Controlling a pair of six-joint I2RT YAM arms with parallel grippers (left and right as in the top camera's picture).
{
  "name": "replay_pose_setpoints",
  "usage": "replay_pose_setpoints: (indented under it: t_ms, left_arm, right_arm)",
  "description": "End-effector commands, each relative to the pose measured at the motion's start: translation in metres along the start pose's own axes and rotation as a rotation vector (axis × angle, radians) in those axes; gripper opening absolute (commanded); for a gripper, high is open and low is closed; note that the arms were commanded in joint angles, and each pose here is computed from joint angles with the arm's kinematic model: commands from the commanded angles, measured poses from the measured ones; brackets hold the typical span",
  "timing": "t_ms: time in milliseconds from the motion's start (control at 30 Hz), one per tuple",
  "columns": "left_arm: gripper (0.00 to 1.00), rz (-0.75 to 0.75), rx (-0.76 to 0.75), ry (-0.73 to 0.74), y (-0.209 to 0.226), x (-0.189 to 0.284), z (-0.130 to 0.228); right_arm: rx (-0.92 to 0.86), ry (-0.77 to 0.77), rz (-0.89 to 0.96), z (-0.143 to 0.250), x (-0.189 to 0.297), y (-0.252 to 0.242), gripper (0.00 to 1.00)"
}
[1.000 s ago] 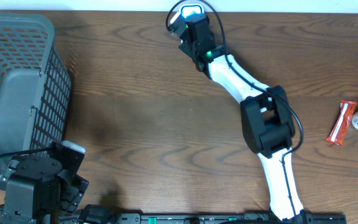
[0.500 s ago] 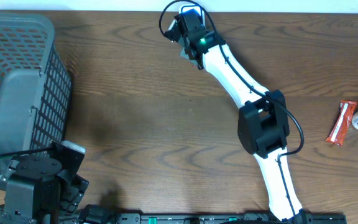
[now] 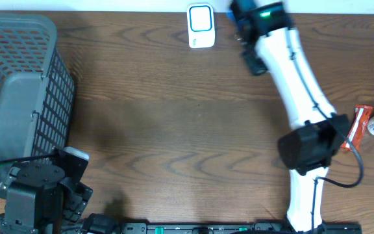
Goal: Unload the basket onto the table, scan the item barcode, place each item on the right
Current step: 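Carry the pouch to the far right edge and release it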
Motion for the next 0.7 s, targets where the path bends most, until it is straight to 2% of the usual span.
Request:
replay_pose_setpoints:
  t_ms: [0, 267, 600, 633, 667]
  left_arm:
    - [0.98, -0.003, 0.015, -0.003, 0.001, 0.001, 0.0]
    - [0.98, -0.003, 0.015, -0.003, 0.001, 0.001, 0.0]
    - [0.98, -0.003, 0.015, -0.003, 0.001, 0.001, 0.0]
    - [0.98, -0.003, 0.015, -0.002, 0.001, 0.001, 0.0]
    - [0.98, -0.003, 0.015, -0.003, 0.001, 0.001, 0.0]
  right_arm:
    - [-0.221, 0.022, 0.18, 0.0, -0.022, -0.048, 0.01]
    - [-0.403, 0.106, 0.228, 0.005, -0.109, -0.106, 0.01]
    - [-0.544, 0.328, 0.282, 0.077, -0.213, -0.157, 0.01]
    - [-0.561, 0.353, 0.281, 0.087, -0.222, -0.161, 0.1]
    - [-0.573, 0.37, 0.279, 0.094, -0.227, -0.165, 0.51]
Point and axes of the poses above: each gripper's point midway between its finger pads, its own x axis back along the fingers, its own y axis along the line the jaws close on, z = x × y, the point moved 6 cm from there along x, back along the fingers, and after that the axes turned 14 degrees about -x, right-handed, at the moved point
